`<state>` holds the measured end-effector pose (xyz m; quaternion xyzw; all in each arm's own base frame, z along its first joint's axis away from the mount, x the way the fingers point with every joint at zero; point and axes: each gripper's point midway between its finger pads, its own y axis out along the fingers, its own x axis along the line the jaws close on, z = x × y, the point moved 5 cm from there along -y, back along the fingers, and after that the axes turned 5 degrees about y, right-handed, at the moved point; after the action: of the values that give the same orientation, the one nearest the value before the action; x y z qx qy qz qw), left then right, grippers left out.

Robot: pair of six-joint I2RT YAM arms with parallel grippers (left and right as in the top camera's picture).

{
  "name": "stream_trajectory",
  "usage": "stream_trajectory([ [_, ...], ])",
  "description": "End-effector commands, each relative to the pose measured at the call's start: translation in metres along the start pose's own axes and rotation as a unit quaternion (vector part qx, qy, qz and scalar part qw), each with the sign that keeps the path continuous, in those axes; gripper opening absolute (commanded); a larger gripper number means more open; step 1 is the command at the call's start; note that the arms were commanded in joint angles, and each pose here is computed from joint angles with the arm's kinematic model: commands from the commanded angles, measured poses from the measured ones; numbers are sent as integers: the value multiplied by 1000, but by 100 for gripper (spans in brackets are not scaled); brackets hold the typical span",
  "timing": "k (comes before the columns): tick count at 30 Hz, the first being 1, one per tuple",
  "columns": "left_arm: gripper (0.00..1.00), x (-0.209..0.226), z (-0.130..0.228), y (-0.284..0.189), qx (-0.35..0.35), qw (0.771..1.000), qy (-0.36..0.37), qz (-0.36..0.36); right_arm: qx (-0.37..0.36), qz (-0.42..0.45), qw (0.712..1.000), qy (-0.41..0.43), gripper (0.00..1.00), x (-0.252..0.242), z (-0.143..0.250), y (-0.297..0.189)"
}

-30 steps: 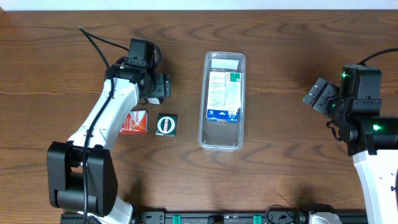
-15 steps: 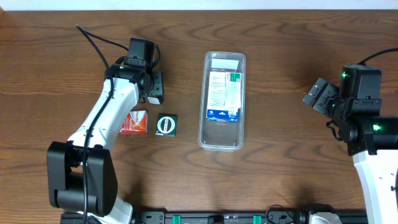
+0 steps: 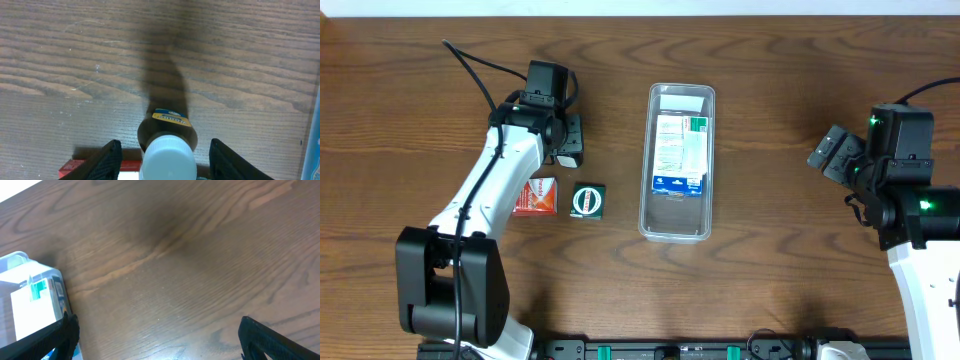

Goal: Pack container
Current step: 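Reach left gripper to the dark medicine bottle and grasp its cap, then carry bottle with left gripper into container and release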

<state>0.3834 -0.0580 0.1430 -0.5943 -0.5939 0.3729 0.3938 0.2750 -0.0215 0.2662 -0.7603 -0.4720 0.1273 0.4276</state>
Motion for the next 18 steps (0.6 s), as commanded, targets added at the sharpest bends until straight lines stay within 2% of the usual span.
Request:
stream_trajectory([
  [1,50,1,2,6,7,1000,1,-2,-2,4,1000,1,99,-2,-2,0],
  [3,45,1,3,6,11,1000,1,-1,-2,3,1000,1,99,-2,-2,0],
  [10,43,-2,7,6,20,1000,1,11,-2,4,1000,1,99,-2,-2,0],
  [18,29,-1,9,5,26,1000,4,10,-2,4,1000,1,99,-2,-2,0],
])
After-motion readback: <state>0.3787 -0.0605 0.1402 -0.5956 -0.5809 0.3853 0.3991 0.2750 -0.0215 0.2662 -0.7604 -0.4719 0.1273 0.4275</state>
